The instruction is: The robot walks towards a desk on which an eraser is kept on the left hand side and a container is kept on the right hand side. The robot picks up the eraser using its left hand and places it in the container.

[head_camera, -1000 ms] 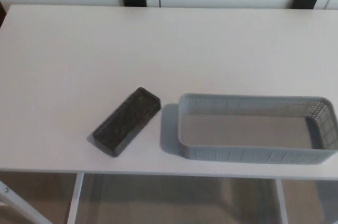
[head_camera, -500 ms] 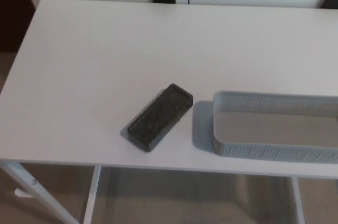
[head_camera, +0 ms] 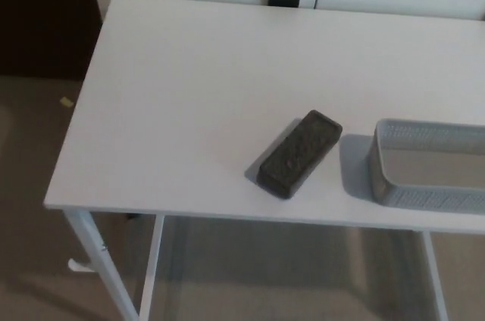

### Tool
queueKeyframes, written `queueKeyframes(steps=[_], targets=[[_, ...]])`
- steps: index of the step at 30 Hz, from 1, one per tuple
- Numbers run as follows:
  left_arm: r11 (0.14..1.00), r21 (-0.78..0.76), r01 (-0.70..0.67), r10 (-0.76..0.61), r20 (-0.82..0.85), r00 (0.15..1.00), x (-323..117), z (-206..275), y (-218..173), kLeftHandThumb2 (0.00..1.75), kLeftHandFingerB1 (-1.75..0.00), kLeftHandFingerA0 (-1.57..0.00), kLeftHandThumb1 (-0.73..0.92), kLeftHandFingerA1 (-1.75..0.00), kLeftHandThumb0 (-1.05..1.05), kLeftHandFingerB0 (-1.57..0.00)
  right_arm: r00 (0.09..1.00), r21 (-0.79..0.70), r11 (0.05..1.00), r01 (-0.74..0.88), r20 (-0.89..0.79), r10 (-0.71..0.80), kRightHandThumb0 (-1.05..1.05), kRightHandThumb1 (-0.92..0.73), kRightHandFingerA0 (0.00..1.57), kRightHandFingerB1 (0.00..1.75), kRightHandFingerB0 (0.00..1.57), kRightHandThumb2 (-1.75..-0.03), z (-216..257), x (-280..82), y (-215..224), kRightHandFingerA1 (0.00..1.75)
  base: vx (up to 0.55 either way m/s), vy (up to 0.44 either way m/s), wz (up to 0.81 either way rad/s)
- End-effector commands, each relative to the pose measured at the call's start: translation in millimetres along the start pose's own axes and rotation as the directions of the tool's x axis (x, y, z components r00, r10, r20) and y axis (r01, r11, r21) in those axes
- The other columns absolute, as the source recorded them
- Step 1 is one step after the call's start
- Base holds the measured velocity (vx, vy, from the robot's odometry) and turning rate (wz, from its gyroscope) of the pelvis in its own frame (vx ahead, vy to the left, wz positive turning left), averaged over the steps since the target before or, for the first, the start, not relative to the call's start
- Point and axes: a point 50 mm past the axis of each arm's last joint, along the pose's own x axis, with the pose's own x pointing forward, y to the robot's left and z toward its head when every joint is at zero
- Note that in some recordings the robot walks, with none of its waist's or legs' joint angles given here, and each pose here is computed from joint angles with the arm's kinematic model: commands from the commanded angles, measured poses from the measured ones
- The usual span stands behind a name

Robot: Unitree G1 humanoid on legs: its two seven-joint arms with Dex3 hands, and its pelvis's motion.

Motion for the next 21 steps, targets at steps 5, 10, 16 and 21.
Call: queueKeyframes(steps=[5,10,16,21], targets=[[0.999,0.010,0.053,-0.053,0.047,0.997,-1.2,4.1,-7.1,0.57,-0.38,-0.49,0.55,-0.42,-0.13,-0.43,1.000,-0.013,1.000,0.011,0.014,-0.011,-0.18,-0.48,0.70,0.46,0.54,-0.53,-0.4,-1.3,-6.4,0.50,-0.05,-0.153,0.00],[0.995,0.090,0.032,-0.037,0.056,0.998,-2.2,4.7,-6.4,0.58,-0.38,-0.50,0.53,-0.43,-0.14,-0.43,1.000,-0.023,1.000,0.008,0.017,-0.008,-0.26,-0.41,0.66,0.51,0.51,-0.61,2.4,0.1,-5.8,0.55,-0.07,-0.207,-0.01],[0.992,0.121,0.033,-0.041,0.064,0.997,-3.2,5.7,-7.0,0.57,-0.38,-0.50,0.54,-0.44,-0.13,-0.43,1.000,-0.026,1.000,0.005,0.023,-0.004,-0.26,-0.41,0.65,0.51,0.51,-0.62,2.7,-0.1,-6.2,0.56,-0.01,-0.015,-0.01],[0.992,0.119,0.030,-0.038,0.061,0.997,-1.9,6.8,-6.6,0.57,-0.38,-0.51,0.53,-0.44,-0.13,-0.44,1.000,-0.029,1.000,0.005,0.021,-0.005,-0.26,-0.40,0.66,0.53,0.51,-0.62,5.3,1.9,-6.1,0.58,0.00,0.177,0.01]])
